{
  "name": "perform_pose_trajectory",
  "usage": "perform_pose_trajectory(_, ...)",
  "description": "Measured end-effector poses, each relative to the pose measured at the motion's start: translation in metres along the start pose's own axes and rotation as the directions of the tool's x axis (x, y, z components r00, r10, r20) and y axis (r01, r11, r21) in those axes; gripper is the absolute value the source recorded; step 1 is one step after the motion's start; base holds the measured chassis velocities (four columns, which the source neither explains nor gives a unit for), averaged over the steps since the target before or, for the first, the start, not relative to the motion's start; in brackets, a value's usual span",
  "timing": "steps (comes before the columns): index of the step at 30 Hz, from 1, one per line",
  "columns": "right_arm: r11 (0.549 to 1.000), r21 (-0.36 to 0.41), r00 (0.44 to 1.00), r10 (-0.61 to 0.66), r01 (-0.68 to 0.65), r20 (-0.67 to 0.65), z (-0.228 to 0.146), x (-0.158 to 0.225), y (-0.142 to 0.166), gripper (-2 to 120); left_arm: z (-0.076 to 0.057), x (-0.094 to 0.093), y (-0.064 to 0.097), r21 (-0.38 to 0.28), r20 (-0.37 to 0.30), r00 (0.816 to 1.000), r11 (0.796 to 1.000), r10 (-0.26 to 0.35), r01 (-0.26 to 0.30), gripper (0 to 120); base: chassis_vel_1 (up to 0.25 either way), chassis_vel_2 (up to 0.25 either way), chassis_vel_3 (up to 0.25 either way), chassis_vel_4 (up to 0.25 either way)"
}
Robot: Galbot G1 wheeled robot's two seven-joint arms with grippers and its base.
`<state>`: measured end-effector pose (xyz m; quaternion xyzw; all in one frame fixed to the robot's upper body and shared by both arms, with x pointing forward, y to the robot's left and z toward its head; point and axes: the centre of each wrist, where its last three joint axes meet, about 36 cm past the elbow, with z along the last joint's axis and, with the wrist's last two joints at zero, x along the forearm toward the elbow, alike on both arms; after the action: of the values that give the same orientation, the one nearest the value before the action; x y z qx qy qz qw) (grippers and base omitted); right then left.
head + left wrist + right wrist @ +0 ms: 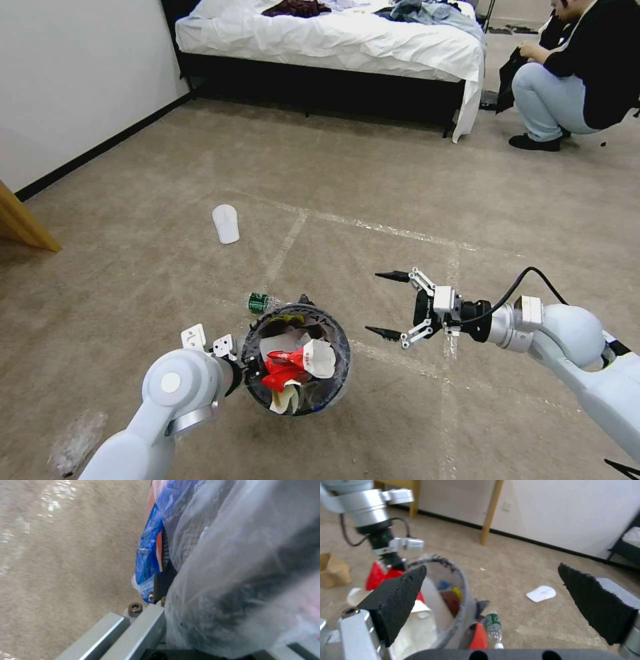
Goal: Pick up the trash bin and place the garbage on the floor into it.
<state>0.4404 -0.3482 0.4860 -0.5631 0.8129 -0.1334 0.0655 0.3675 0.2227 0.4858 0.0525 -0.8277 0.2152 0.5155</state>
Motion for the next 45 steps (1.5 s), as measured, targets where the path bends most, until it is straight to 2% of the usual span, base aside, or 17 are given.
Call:
perform_pose_trajectory(5, 0.999, -0.036, 0.999, 0.036, -0.036, 0.021, 0.014, -0.006, 0.002, 100, 0.004, 0.009, 0.013, 0.018, 0.017, 1.000, 1.000, -0.023, 0.022, 0, 0.000, 0.000, 0.000, 0.000)
perform_pose_trajectory(18, 0.993, -0.071, 0.995, 0.096, -0.093, 0.033, 0.030, -0.010, 0.002, 100, -0.001, 0.013, 0.016, 0.013, 0.046, 0.998, 0.999, -0.033, 0.033, 0, 0.000, 0.000, 0.000, 0.000)
perform_pose_trajectory(26, 0.992, -0.070, 0.994, 0.106, -0.103, 0.040, 0.037, -0.011, 0.007, 100, -0.002, 0.009, 0.016, 0.008, 0.068, 0.997, 0.999, -0.038, 0.037, 0, 0.000, 0.000, 0.000, 0.000)
perform_pose_trajectory(31, 0.992, -0.069, 0.993, 0.108, -0.105, 0.040, 0.038, -0.011, 0.007, 100, -0.004, 0.000, 0.016, -0.006, 0.083, 0.995, 0.999, -0.050, 0.051, 0, 0.000, 0.000, 0.000, 0.000)
perform_pose_trajectory(45, 0.992, -0.065, 0.993, 0.112, -0.109, 0.034, 0.041, -0.003, 0.008, 100, -0.008, -0.011, 0.009, 0.002, 0.072, 0.997, 0.999, -0.037, 0.037, 0, 0.000, 0.000, 0.000, 0.000)
